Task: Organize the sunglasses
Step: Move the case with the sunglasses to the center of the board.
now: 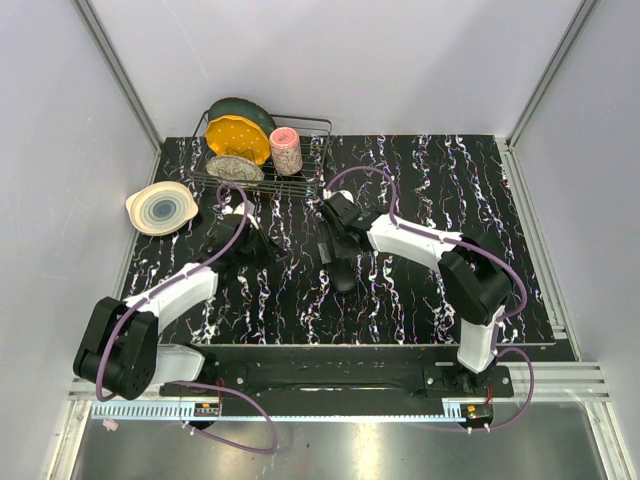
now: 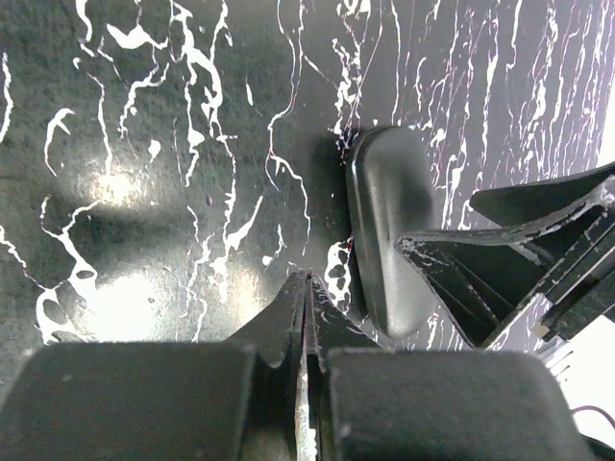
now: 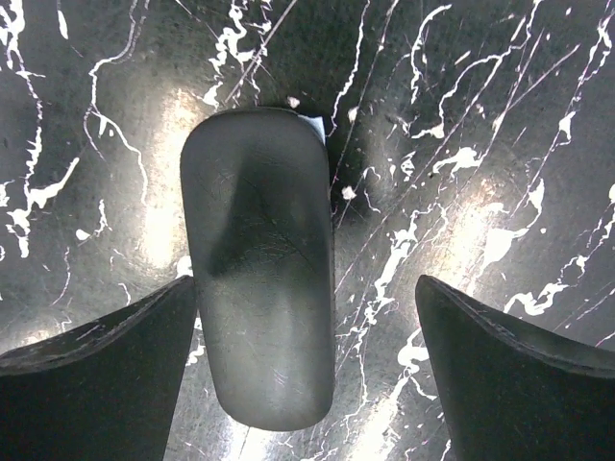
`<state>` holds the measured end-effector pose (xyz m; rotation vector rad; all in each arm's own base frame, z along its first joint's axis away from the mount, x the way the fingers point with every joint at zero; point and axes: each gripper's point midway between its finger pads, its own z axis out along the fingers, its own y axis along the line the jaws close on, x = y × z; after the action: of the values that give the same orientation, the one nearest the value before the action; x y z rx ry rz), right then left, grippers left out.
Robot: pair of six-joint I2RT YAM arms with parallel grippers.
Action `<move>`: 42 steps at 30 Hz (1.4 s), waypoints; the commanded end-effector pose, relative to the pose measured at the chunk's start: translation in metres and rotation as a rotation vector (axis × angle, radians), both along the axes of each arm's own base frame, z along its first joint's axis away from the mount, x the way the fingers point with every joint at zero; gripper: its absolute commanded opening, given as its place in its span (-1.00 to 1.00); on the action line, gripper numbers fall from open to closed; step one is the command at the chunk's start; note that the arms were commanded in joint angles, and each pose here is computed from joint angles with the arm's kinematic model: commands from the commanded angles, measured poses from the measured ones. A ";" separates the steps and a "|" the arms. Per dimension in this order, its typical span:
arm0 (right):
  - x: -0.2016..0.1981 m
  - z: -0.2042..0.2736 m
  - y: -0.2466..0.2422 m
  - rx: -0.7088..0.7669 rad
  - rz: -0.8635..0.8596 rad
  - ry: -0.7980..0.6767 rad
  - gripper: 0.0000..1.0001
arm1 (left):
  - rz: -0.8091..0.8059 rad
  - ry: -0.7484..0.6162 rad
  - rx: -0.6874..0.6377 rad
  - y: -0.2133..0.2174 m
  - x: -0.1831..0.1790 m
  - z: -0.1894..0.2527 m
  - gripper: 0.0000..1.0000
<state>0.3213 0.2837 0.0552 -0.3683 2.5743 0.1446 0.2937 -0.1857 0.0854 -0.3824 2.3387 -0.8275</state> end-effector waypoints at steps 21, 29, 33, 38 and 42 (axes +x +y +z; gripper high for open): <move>-0.030 -0.043 0.003 -0.034 0.115 0.176 0.69 | 0.081 -0.054 0.116 0.036 0.026 0.031 -0.81; -0.012 -0.039 -0.022 -0.094 -0.077 0.107 0.13 | 0.084 -0.045 0.136 0.041 0.030 0.034 -0.63; 0.006 -0.036 -0.061 -0.063 -0.248 0.106 0.02 | 0.080 -0.049 0.150 0.044 0.032 0.038 -0.61; 0.027 -0.037 -0.127 -0.107 -0.375 0.095 0.02 | 0.085 -0.050 0.147 0.045 0.032 0.038 -0.55; 0.040 -0.042 -0.167 -0.133 -0.446 0.095 0.03 | 0.083 -0.048 0.140 0.044 0.032 0.038 -0.51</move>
<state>0.3569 0.1622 0.0151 0.1174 2.7149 -0.0211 0.3103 -0.1421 0.1042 -0.4092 2.3695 -0.6200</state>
